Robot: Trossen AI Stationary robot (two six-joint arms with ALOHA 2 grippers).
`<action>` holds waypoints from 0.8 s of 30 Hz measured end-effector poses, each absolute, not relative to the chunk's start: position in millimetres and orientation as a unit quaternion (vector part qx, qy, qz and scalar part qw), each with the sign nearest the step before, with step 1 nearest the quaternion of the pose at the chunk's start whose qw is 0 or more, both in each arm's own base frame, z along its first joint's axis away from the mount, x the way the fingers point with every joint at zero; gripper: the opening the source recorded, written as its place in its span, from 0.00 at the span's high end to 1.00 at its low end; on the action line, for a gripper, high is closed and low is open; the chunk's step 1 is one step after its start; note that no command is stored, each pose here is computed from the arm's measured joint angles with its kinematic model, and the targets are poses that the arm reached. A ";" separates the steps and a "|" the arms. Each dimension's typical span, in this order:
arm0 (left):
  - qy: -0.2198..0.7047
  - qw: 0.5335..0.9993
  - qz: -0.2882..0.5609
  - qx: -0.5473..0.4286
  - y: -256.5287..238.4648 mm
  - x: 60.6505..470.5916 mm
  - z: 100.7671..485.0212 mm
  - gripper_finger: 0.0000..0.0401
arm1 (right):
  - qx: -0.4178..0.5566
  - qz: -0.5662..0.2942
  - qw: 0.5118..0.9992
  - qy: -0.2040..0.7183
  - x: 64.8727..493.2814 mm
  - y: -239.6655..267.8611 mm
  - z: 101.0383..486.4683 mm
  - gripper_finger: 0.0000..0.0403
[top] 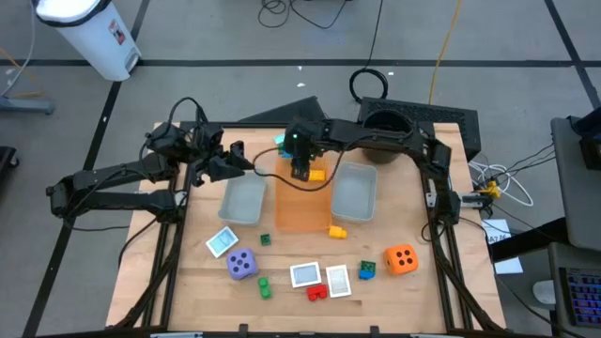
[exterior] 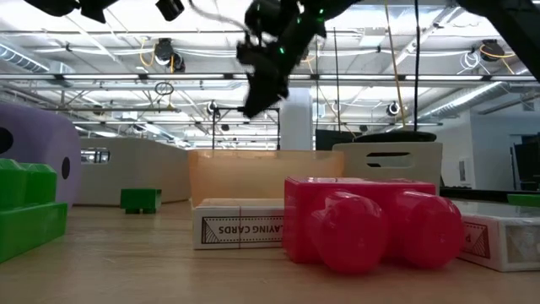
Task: Pick & Place Toys
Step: Put the light blue deck of cards into the right gray bin
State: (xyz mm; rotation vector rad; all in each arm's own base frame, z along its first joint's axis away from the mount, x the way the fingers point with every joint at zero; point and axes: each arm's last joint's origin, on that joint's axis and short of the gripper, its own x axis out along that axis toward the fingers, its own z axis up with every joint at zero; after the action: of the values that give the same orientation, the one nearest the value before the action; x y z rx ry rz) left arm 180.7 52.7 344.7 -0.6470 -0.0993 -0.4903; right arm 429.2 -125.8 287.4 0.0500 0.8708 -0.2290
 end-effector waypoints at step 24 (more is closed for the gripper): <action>0.306 0.868 -0.019 -0.390 -16.6 134.2 277.8 0.54 | 0.090 -0.001 0.954 0.287 457.8 -14.8 318.6 0.55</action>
State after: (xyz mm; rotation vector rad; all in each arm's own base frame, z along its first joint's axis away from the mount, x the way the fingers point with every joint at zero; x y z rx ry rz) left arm 134.2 -16.6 277.8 -0.8168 0.6406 -0.0395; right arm 457.8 -14.8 318.6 0.1837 0.5821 -0.0030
